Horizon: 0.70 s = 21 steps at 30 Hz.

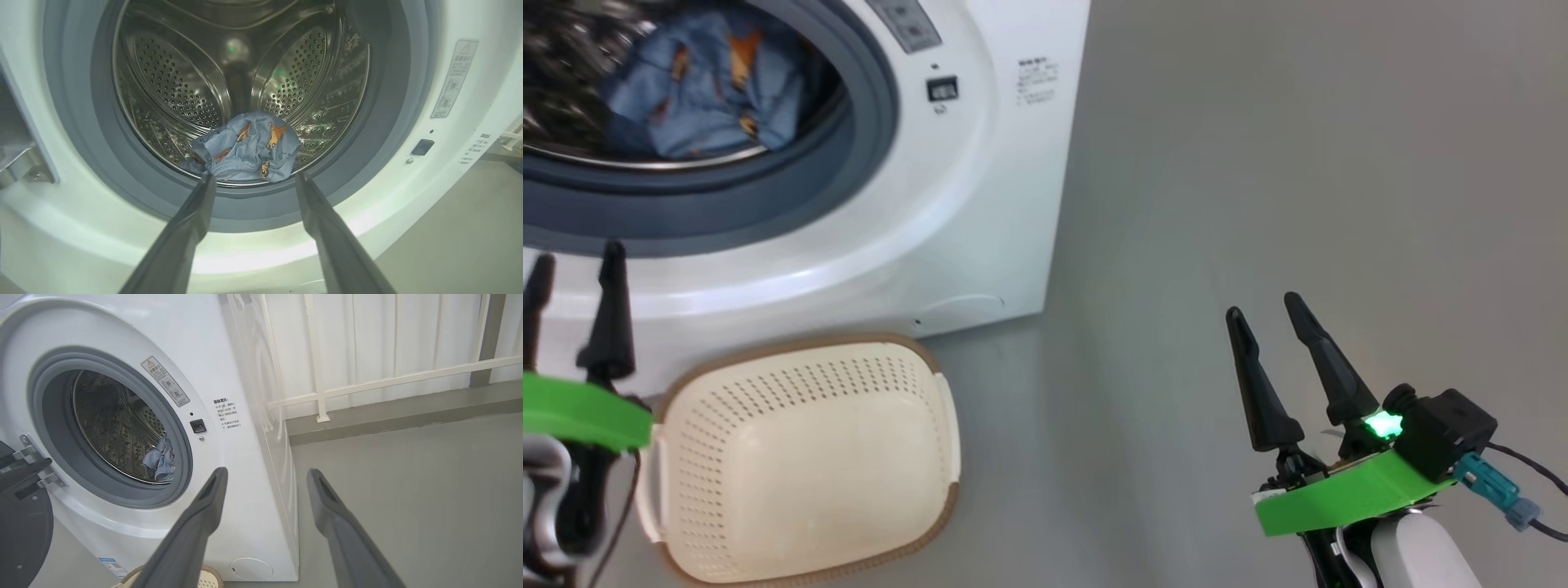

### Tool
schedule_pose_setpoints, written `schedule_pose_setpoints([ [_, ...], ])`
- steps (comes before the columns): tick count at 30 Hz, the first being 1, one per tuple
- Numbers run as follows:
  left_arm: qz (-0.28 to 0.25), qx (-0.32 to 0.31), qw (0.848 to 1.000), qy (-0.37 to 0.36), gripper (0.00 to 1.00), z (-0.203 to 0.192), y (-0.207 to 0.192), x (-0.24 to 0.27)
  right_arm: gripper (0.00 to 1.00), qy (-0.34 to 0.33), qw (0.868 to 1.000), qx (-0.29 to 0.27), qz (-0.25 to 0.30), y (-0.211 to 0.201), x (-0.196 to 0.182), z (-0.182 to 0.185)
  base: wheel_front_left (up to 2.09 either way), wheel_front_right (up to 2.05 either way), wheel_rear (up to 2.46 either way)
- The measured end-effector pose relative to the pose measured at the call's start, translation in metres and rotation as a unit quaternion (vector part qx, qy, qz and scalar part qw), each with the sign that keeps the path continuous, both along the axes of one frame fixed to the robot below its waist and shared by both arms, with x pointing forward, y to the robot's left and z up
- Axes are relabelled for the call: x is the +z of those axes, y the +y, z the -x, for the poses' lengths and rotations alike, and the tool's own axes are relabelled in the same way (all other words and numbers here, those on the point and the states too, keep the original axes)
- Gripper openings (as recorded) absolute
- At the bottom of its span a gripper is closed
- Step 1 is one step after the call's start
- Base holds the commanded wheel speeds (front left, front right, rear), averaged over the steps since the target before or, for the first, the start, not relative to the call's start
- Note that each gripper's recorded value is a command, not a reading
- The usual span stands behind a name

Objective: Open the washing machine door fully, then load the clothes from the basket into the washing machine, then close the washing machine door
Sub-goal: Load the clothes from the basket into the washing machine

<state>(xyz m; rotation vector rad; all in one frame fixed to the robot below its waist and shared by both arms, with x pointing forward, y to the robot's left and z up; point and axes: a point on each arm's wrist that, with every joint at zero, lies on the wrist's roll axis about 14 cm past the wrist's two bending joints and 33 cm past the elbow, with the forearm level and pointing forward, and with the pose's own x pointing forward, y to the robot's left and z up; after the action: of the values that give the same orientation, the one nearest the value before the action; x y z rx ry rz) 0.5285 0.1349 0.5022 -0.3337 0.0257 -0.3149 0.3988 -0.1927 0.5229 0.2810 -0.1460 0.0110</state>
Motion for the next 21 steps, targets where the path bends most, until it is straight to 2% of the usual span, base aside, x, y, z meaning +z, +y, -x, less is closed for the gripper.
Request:
schedule_pose_setpoints([
  [21,-0.006,0.081,0.996,-0.024,1.00,0.103,0.056,0.022,1.00,-0.042,0.998,0.044,0.014,0.029,0.031,0.010,0.00,0.00,0.00],
])
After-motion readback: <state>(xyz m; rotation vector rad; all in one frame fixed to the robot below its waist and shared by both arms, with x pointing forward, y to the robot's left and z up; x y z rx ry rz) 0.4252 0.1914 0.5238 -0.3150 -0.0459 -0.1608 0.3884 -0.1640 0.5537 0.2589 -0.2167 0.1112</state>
